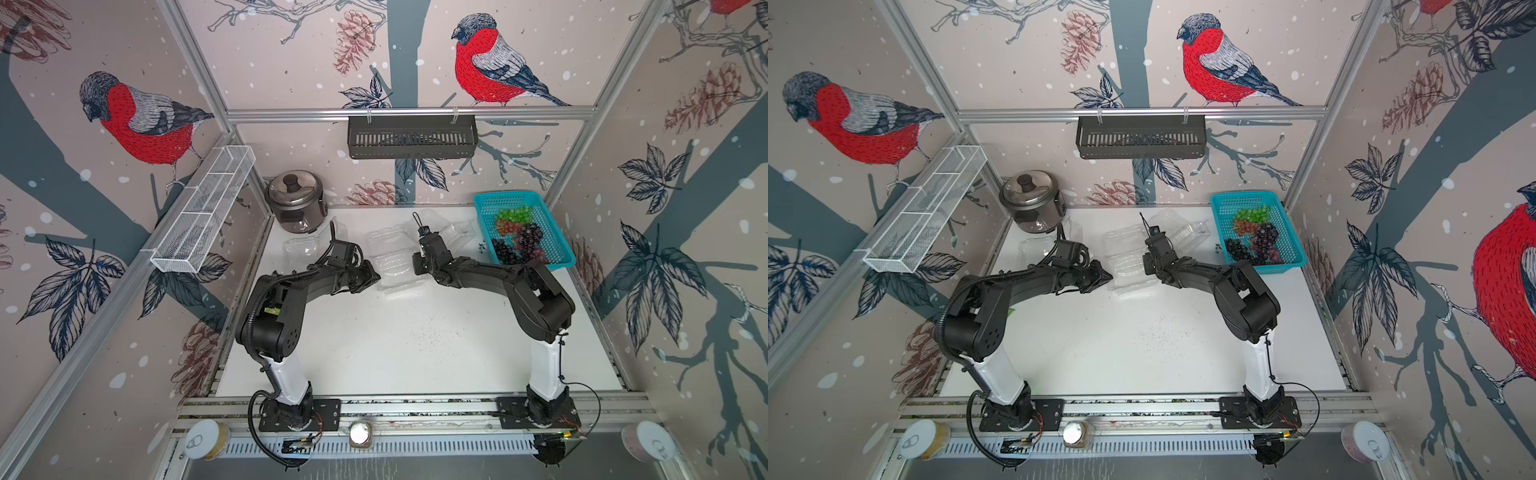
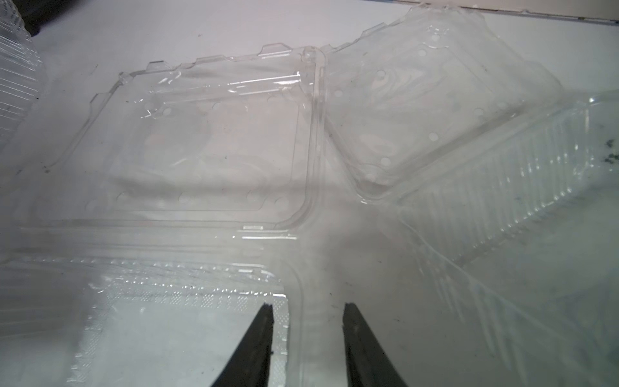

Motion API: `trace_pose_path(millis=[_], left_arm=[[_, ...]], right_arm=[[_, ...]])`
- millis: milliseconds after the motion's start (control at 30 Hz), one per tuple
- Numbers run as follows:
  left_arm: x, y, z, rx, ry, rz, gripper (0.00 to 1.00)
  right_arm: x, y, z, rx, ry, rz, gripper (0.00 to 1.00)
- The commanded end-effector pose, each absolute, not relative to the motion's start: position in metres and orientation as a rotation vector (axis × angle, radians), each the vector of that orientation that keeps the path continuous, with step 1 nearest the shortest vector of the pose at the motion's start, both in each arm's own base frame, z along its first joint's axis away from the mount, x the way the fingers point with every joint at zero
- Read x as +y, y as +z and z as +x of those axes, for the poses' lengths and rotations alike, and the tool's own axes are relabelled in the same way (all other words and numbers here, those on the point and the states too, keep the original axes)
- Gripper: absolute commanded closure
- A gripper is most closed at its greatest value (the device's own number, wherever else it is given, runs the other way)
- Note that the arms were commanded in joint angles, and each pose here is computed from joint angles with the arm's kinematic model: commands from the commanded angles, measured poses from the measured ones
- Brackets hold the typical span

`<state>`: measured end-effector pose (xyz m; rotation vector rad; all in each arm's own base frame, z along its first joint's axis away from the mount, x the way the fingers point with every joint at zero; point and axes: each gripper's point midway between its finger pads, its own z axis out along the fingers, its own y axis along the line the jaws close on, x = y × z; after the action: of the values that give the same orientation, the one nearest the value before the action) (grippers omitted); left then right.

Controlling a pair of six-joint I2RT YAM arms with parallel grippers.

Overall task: Pack grapes into containers
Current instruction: Adjust the packing box at the center of the board.

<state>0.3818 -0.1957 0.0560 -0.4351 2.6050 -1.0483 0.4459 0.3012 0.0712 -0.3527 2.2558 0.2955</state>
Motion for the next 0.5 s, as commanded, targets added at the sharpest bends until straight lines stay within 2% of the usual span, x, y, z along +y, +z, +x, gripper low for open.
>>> trace_pose_path(millis=[0,300,467], left_arm=[[-0.192,0.057,0.382,2.597,-1.002,-0.436,0.87],[-0.195,0.067,0.388,2.584,-0.971,-0.418,0.85],[-0.199,0.066,0.390,2.590,-0.975,-0.419,0.80]], right_arm=[[0.297,0.082,0.447,2.248,0.287,-0.352,0.56],[0.289,0.120,0.444,2.219,0.353,-0.312,0.34],[0.276,0.147,0.439,2.199,0.384,-0.270,0.08]])
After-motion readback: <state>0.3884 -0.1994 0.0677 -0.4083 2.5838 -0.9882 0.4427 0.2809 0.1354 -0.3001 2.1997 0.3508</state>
